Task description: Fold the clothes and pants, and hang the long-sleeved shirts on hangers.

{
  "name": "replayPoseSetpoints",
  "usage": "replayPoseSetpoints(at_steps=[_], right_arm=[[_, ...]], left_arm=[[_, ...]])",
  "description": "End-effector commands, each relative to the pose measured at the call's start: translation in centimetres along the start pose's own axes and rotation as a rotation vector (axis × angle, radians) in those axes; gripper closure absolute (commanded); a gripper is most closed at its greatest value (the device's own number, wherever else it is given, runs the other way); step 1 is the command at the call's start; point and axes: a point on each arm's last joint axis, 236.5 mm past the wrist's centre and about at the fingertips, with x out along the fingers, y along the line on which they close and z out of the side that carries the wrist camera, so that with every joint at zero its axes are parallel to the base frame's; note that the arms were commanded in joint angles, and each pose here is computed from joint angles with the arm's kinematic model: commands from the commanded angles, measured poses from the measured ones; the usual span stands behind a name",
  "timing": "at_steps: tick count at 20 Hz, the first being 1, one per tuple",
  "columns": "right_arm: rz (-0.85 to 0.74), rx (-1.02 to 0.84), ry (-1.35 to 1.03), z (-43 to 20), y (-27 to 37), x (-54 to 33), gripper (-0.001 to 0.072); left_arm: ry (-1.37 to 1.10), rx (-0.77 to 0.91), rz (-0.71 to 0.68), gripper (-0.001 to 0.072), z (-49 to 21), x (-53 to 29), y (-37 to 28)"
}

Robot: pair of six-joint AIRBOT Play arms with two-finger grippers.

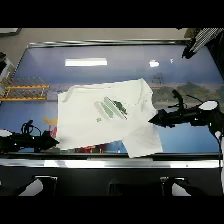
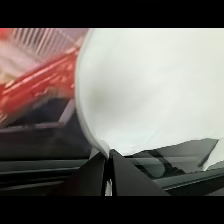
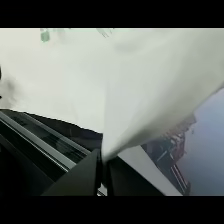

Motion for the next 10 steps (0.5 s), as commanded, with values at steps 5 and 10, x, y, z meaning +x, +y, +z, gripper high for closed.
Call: replayPoseSetpoints(at_steps=[5, 10], right_arm=[[0.071, -0.277, -0.359, 7.2, 10.5, -8.0, 0.0684], [0.048, -0.588, -0.6, 6.3, 23.0, -18.5, 0.0684]], left_arm=[[-0.279, 0.262, -0.065, 0.0696, 7.7, -10.2, -11.2], [-0.733, 0.485, 0.017, 0.0697, 8.9, -27.7, -22.1]])
